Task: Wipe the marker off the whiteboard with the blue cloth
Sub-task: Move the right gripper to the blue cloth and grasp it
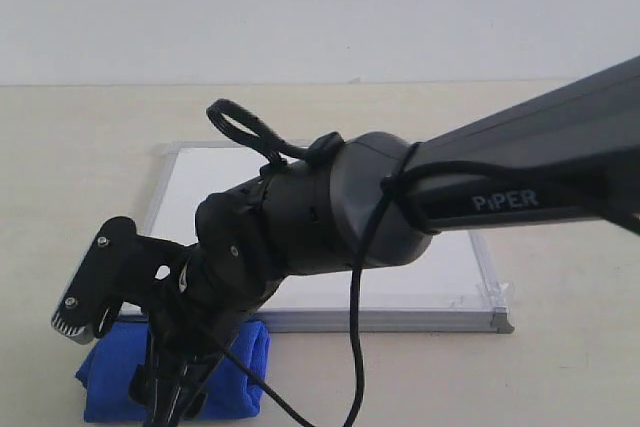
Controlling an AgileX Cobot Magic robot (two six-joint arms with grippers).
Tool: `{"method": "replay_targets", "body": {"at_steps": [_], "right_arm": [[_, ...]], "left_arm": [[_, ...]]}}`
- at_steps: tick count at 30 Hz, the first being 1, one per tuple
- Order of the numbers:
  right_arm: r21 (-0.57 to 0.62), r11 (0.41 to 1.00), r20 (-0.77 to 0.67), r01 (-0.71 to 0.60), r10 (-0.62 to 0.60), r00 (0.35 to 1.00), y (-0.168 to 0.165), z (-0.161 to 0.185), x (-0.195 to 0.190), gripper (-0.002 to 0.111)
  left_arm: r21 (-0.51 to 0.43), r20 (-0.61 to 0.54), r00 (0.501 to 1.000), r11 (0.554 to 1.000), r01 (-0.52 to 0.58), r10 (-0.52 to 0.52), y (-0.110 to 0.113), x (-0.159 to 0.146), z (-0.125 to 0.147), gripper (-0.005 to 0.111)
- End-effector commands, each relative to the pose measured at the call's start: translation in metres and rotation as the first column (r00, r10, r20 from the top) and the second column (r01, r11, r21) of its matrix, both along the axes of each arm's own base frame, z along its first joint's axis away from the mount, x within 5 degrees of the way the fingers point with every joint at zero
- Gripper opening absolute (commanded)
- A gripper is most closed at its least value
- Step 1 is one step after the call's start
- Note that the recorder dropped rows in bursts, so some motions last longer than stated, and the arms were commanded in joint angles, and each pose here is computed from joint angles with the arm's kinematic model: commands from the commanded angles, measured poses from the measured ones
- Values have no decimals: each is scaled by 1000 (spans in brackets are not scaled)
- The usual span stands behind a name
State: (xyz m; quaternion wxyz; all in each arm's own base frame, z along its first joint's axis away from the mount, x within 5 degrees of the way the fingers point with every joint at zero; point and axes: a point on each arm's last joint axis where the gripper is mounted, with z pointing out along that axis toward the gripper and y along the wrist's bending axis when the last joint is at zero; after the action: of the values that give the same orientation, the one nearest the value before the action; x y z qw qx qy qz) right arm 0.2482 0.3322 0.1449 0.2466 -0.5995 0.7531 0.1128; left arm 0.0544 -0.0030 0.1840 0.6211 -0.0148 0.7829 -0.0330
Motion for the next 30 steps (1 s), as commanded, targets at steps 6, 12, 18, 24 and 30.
{"method": "replay_targets", "body": {"at_steps": [6, 12, 18, 24, 30], "right_arm": [[5, 1000, 6, 2, -2, 1000, 3, -4, 2, 76], [-22, 998, 0, -64, 64, 998, 8, -5, -10, 86], [-22, 995, 2, -95, 95, 995, 15, -5, -20, 86], [-36, 996, -57, -83, 81, 995, 13, -7, -24, 86], [-31, 996, -88, -80, 77, 993, 16, 0, -24, 86]], "left_arm": [[0, 11, 1000, 1000, 2, -2, 0, 0, 2, 4], [0, 11, 1000, 1000, 2, -2, 0, 0, 2, 4], [0, 11, 1000, 1000, 2, -2, 0, 0, 2, 4], [0, 11, 1000, 1000, 2, -2, 0, 0, 2, 4], [0, 11, 1000, 1000, 2, -2, 0, 0, 2, 4]]}}
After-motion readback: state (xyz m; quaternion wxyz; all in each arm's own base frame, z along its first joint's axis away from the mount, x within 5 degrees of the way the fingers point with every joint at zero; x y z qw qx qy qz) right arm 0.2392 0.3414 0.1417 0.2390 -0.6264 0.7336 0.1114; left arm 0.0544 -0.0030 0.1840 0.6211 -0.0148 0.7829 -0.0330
